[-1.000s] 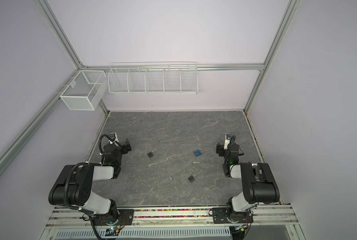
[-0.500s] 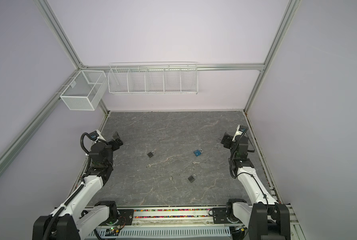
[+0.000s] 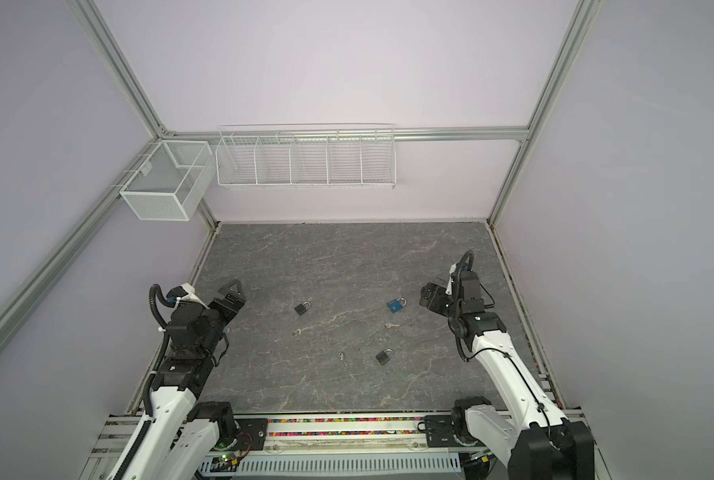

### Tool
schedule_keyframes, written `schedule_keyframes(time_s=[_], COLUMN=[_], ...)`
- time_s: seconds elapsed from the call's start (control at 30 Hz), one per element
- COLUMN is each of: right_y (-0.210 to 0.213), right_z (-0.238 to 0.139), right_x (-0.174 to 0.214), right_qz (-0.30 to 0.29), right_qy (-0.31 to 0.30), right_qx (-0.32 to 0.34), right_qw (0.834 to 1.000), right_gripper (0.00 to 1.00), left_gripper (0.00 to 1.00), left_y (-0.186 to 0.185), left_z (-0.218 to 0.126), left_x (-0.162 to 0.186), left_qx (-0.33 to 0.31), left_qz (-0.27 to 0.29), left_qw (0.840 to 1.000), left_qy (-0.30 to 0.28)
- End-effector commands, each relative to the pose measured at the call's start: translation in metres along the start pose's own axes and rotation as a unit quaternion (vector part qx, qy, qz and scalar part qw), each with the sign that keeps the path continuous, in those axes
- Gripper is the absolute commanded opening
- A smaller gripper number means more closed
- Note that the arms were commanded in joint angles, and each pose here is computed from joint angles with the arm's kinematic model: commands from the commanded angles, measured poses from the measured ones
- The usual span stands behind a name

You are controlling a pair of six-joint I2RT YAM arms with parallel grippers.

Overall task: Unlock with the key
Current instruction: 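Move the right gripper over the silver key nearest the robot while the left arm rises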

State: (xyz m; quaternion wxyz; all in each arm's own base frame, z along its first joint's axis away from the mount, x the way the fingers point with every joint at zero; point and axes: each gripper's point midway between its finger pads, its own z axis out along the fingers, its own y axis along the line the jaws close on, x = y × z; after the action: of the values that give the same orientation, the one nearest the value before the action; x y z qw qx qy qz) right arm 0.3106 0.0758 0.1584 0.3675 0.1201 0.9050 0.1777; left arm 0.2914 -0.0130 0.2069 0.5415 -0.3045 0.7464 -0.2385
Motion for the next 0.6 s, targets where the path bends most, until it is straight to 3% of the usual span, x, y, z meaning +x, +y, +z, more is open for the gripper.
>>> schedule_keyframes(time_s=[0.0, 0.17, 0.3, 0.43, 0.57], right_y=[0.031, 0.068, 0.099, 0.124, 0.138], right_z=[-0.003, -0.007, -0.012, -0.013, -0.012], right_x=[0.035, 0.073, 0.105, 0.144, 0.173], right_qz=[-0.059, -0.143, -0.243, -0.343, -0.405], right_qy=[0.072, 0.133, 0.174, 0.224, 0.258], right_qx=[-0.043, -0.062, -0.051, -0.042, -0.035], right_qw=[0.995, 0.979, 0.953, 0.911, 0.876], right_gripper=[0.88, 0.88, 0.88, 0.91, 0.96], left_gripper=[0.99, 1.0, 0.99, 0.97, 0.97], left_y=[-0.001, -0.014, -0.023, -0.033, -0.034], left_z=[-0.011, -0.031, -0.04, -0.051, -0.056], left_x=[0.035, 0.058, 0.079, 0.098, 0.12], left_qx=[0.012, 0.017, 0.024, 0.027, 0.019], left_qz=[-0.021, 0.017, 0.037, 0.061, 0.06], left_qw=[0.997, 0.991, 0.982, 0.971, 0.961], left_qy=[0.078, 0.134, 0.183, 0.232, 0.27])
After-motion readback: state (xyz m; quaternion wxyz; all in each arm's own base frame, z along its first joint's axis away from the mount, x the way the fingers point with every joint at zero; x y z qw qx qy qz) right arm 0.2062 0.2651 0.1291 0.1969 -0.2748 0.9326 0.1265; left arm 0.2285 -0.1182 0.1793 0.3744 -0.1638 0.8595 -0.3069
